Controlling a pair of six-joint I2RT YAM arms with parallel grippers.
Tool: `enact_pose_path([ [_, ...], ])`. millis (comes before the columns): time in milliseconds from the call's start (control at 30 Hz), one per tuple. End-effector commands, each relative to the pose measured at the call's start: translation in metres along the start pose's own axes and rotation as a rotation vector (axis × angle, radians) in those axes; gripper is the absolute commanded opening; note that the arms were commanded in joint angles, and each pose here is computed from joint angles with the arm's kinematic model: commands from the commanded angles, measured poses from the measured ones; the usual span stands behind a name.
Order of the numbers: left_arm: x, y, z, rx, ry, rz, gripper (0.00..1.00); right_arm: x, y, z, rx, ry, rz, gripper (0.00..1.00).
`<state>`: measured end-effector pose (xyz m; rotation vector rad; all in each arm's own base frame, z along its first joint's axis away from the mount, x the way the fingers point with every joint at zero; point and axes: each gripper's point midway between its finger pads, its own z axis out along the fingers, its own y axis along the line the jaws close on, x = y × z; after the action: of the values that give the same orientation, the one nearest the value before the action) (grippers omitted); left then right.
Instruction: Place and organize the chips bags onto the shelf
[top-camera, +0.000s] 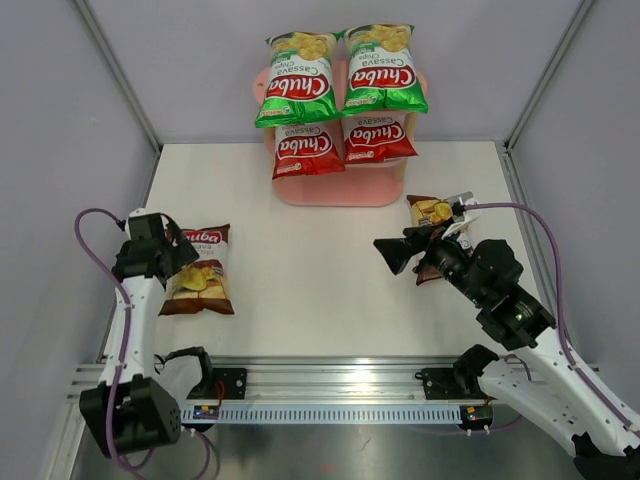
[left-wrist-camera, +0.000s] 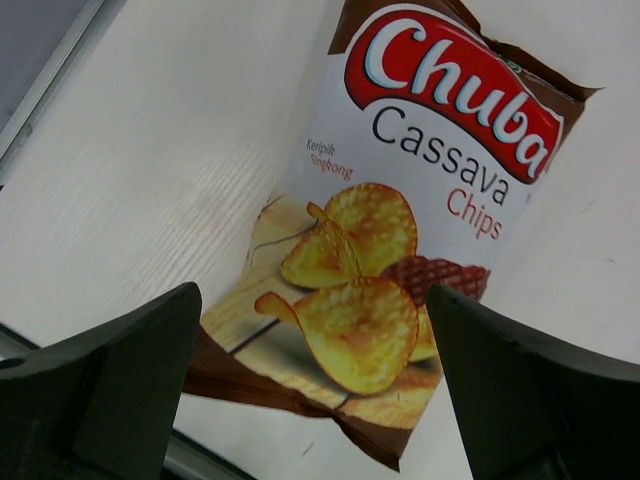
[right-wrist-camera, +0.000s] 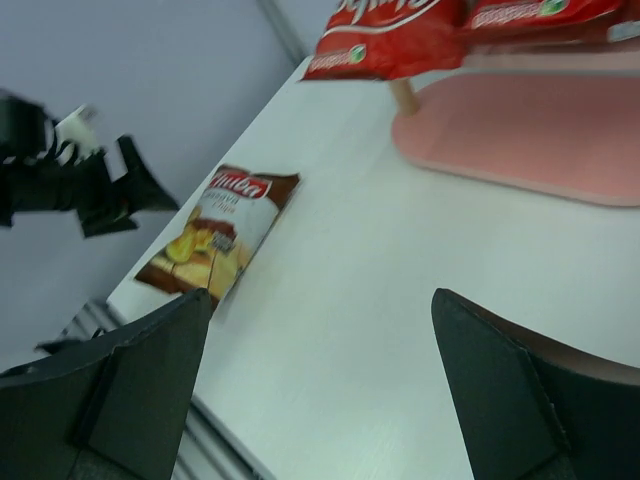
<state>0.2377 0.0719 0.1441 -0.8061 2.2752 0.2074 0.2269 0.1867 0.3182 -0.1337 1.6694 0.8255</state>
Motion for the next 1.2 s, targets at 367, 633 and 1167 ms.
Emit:
enact_pose_path([
  [367, 0.046, -0.031, 0.064, 0.306, 0.303, -0.155, 0.99, 0.056, 0.08, -0.061, -0.577, 0.22, -0.049, 0.99],
  [633, 0.102, -0.085, 0.071, 0.439, 0.372, -0.213, 0.99, 0.057, 0.088, -0.071, -0.626, 0.232, -0.013, 1.0],
  [1167, 0.132, -0.134, 0.058, 0.582, 0.386, -0.099, 0.99, 0.074, 0.081, -0.053, -0.587, 0.317, 0.031, 0.99],
])
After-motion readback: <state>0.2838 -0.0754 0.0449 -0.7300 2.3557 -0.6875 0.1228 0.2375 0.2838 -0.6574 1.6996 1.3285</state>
